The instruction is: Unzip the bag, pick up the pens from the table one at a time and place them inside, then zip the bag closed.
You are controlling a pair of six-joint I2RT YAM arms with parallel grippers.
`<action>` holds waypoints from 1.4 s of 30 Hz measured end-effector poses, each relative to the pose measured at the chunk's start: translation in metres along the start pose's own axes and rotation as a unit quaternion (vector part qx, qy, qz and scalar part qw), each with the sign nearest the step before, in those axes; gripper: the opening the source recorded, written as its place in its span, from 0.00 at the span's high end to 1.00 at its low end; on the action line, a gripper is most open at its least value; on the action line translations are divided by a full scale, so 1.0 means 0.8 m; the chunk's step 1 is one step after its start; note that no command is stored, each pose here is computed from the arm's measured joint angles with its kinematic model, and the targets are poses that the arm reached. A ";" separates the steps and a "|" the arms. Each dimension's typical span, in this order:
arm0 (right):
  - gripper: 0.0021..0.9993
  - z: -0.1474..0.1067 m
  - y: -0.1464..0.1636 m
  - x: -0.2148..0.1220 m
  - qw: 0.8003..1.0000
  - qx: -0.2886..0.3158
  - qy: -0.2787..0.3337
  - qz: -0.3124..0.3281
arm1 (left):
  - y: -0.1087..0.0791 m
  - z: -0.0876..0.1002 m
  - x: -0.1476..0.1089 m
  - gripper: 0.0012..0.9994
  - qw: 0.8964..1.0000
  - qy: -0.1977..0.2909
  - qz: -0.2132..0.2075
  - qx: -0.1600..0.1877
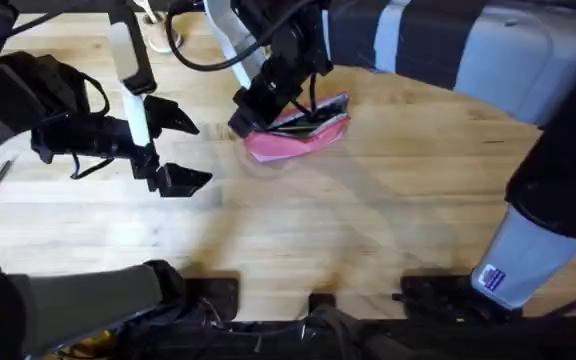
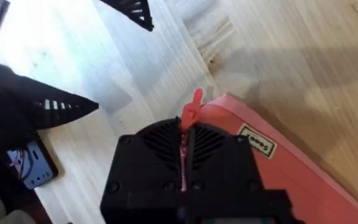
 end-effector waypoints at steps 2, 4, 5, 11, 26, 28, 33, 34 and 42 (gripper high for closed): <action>0.97 0.006 0.002 -0.007 1.000 -0.001 -0.002 0.000 | 0.000 0.000 0.000 0.01 1.000 0.000 0.000 0.000; 0.97 0.012 0.005 -0.017 1.000 -0.001 -0.003 0.000 | -0.001 0.000 0.000 0.01 1.000 -0.001 -0.001 -0.002; 0.97 0.015 0.006 -0.022 1.000 -0.001 -0.003 -0.002 | -0.001 0.000 0.000 0.01 1.000 -0.001 -0.001 -0.001; 0.97 0.025 0.007 -0.045 1.000 0.004 -0.005 -0.006 | -0.001 0.000 0.000 0.01 1.000 -0.002 -0.002 -0.002; 0.97 0.038 0.002 -0.061 1.000 0.002 -0.025 -0.016 | 0.001 0.028 0.010 0.01 0.994 -0.104 -0.015 0.004; 0.97 0.038 0.002 -0.061 1.000 0.002 -0.025 -0.016 | 0.005 0.029 0.022 0.01 0.992 -0.124 -0.031 0.001; 0.97 0.038 0.002 -0.061 1.000 0.002 -0.024 -0.016 | 0.015 0.027 0.060 0.01 0.978 -0.193 -0.072 -0.021; 0.97 0.038 0.002 -0.061 1.000 0.002 -0.024 -0.016 | 0.017 0.027 0.066 0.01 0.974 -0.210 -0.077 -0.024; 0.97 0.038 0.002 -0.061 1.000 0.002 -0.024 -0.016 | 0.021 0.033 0.089 0.01 0.953 -0.283 -0.101 -0.040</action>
Point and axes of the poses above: each hand's point on the last joint's axis, 136 mm out from that joint toward the fingers, its own x axis out along the fingers, its own y axis along the line the jaws close on, z = x × y, the point moved 7 cm from there along -x, back along the fingers, and after that the axes turned 1 degree about x, right-handed, at the moved point
